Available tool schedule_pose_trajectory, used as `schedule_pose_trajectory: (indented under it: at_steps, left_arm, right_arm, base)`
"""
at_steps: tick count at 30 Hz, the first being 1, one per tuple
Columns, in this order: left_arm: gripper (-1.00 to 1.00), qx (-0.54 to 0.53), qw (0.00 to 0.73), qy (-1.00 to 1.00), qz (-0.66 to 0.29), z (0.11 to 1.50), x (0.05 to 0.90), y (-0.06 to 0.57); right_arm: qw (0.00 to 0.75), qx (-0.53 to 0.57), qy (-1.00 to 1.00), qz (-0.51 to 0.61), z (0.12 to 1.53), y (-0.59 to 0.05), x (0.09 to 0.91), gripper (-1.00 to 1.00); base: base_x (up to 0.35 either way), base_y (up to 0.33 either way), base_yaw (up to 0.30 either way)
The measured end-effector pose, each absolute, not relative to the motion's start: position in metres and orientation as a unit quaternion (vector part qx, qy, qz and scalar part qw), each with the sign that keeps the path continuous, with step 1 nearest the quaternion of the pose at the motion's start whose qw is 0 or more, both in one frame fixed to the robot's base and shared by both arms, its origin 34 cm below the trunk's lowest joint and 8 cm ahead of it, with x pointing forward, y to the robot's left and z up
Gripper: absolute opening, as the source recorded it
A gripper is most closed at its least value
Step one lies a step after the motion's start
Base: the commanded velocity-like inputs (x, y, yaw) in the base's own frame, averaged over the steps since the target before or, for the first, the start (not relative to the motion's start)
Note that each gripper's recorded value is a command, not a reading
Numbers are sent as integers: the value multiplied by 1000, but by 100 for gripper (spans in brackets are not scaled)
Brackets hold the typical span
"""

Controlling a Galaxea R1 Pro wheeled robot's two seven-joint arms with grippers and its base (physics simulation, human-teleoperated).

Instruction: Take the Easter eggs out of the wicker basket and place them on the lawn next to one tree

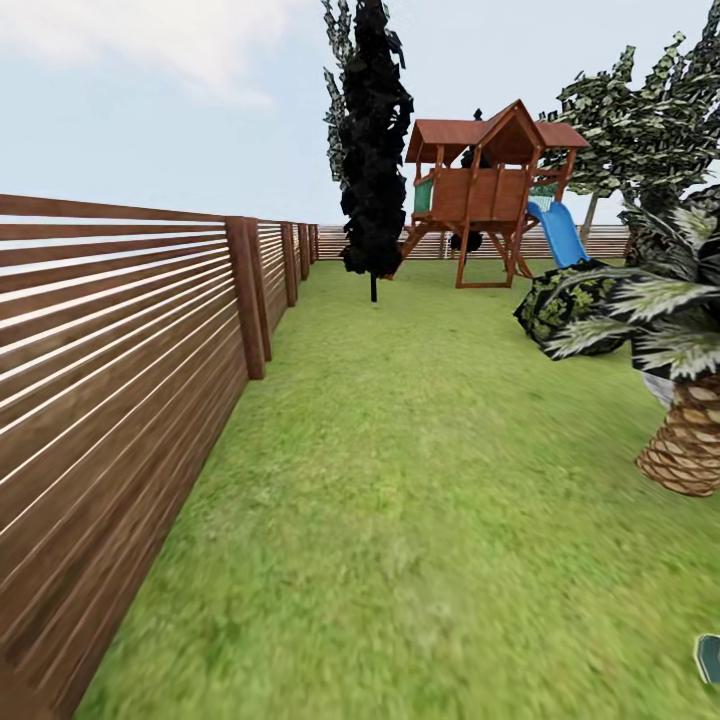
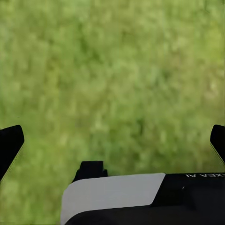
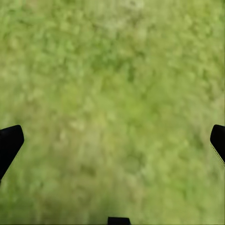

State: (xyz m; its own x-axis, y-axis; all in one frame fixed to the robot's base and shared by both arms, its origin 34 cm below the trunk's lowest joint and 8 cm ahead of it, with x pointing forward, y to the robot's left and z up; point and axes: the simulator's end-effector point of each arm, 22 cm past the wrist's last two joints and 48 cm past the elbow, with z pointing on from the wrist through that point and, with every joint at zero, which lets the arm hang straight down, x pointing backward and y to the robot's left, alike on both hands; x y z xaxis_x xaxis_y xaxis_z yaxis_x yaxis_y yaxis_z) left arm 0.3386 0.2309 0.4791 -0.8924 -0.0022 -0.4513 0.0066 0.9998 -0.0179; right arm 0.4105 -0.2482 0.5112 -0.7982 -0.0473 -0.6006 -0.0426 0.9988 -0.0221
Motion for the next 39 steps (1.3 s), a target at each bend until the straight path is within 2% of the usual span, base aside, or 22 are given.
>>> schedule_pose_trajectory:
  at_steps: [39]
  left_arm:
    - [100,1,232,973,-9,479,338,231]
  right_arm:
    - [317,-24,948,-3,511,-246,410,100]
  base:
    - [335,0,-2]
